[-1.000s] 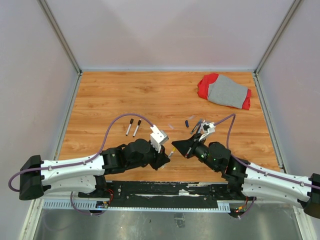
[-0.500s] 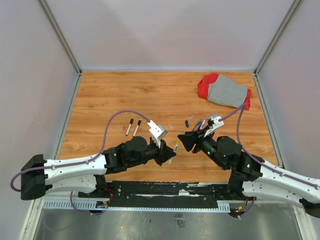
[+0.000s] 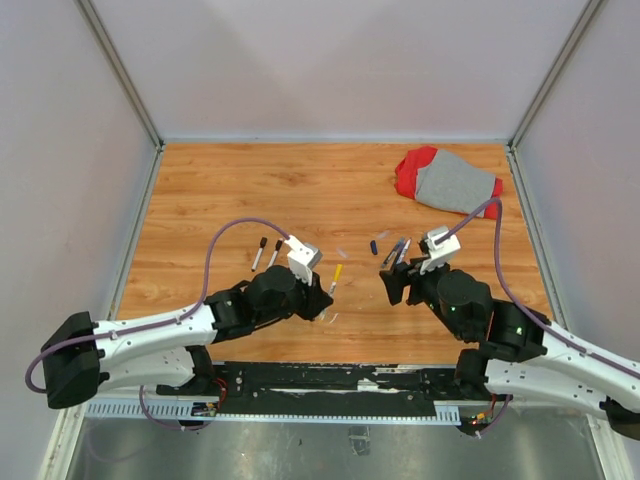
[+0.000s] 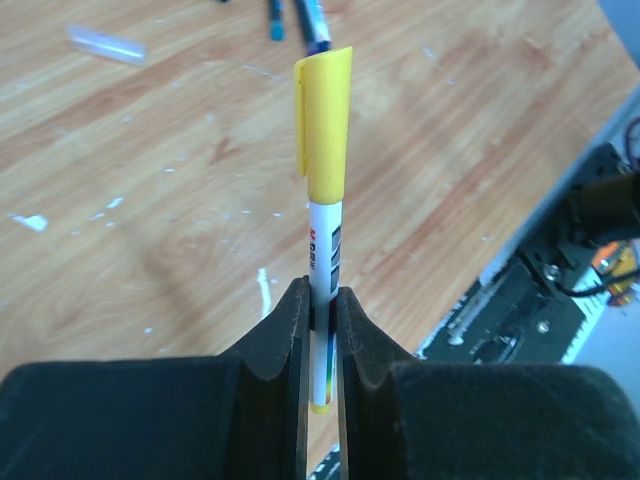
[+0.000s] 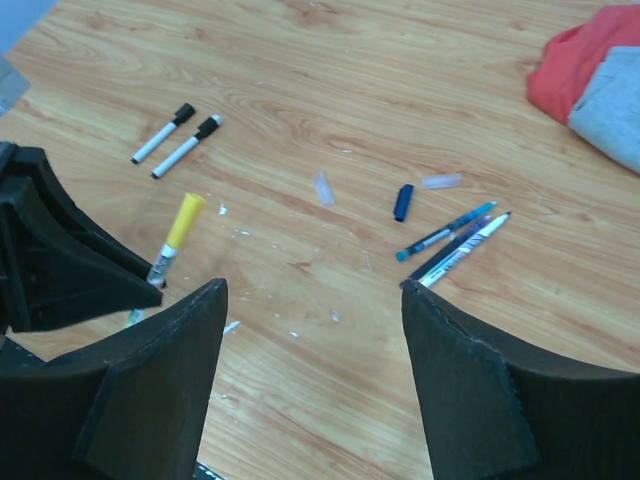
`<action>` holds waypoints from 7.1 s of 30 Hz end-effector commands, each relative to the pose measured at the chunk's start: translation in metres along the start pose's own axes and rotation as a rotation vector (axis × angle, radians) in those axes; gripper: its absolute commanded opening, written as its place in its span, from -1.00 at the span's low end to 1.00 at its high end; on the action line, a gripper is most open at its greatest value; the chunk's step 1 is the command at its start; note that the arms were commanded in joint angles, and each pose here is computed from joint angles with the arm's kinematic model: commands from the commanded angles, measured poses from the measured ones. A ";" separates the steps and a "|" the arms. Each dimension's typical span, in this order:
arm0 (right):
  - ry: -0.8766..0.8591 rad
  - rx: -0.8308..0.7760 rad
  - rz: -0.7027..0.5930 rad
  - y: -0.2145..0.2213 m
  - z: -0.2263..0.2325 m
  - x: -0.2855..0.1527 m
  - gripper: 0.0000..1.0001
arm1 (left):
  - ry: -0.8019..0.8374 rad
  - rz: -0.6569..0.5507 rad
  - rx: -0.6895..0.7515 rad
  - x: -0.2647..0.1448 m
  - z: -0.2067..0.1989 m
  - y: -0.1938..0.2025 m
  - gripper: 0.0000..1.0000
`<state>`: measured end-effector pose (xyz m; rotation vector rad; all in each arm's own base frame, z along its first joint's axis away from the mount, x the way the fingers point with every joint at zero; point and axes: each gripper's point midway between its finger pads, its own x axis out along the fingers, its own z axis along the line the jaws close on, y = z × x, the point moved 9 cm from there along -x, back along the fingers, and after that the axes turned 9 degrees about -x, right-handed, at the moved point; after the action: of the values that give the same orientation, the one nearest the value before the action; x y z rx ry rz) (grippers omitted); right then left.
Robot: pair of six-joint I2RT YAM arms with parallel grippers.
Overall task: Insert the pens into the pen caps
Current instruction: Press the pen cap onto the pen, then place the pen at the center of the board, then pick up the pen from the center of the board.
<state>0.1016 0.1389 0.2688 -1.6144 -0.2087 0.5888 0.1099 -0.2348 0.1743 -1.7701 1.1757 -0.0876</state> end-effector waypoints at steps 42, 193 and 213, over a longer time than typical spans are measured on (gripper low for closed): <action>-0.150 0.326 0.360 0.086 -0.021 0.027 1.00 | -0.588 0.285 0.022 0.060 0.139 -0.068 -0.99; 0.298 0.368 0.771 0.116 -0.116 0.177 -0.52 | -0.667 -0.175 0.015 -0.084 0.097 -0.108 0.92; 0.293 0.386 0.774 0.120 -0.119 0.174 -0.65 | -0.685 -0.167 0.018 -0.082 0.099 -0.107 0.92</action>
<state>0.2775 0.0998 0.1053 -1.3567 0.7678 0.9134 0.1867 -0.1017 0.2361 -1.6817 0.5424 0.3934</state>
